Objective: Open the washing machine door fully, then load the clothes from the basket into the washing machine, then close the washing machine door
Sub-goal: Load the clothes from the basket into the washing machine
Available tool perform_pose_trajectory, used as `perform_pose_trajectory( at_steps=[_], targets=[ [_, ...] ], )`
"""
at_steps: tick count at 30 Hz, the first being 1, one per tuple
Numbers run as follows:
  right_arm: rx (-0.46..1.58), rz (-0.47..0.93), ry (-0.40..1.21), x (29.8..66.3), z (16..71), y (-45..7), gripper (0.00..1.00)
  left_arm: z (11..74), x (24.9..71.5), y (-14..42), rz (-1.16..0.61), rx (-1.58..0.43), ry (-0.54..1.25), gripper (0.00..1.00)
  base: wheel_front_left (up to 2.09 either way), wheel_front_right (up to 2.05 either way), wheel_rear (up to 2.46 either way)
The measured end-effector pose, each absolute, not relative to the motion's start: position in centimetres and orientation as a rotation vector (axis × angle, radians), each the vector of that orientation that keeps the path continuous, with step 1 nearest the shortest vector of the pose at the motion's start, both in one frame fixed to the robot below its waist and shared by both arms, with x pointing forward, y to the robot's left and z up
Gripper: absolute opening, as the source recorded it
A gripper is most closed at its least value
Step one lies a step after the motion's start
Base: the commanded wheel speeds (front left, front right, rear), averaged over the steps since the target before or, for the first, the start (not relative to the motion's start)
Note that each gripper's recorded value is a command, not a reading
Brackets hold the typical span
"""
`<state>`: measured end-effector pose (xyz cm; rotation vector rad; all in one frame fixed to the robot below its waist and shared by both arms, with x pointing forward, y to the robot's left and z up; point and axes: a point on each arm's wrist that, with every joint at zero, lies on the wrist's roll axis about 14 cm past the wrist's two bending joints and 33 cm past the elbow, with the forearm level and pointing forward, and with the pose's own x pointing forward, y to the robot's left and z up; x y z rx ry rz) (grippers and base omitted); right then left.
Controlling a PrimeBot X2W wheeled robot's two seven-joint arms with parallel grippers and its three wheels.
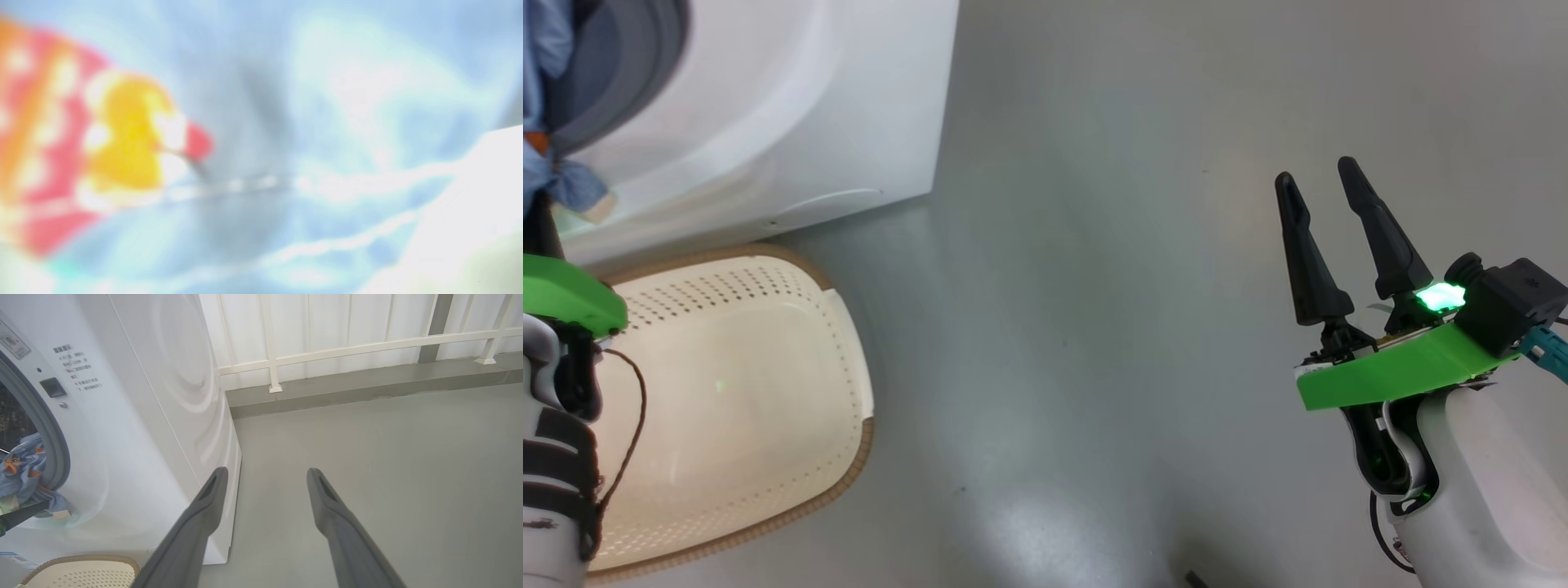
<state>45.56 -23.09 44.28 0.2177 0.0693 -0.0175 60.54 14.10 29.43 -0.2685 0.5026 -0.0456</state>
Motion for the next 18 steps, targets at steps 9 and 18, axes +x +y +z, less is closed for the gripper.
perform_pose_trajectory(
  at_steps=[9,18],
  targets=[
    [0.237,0.034,0.039,46.1,45.5,-21.4,1.00,32.5,59.4,15.4,-0.054,-0.262,0.428,0.00,0.00,0.00,0.00],
    [0.249,0.086,0.031,46.6,45.8,-19.8,1.00,37.9,60.1,15.6,-0.110,-0.227,0.270,0.00,0.00,0.00,0.00]
  ],
)
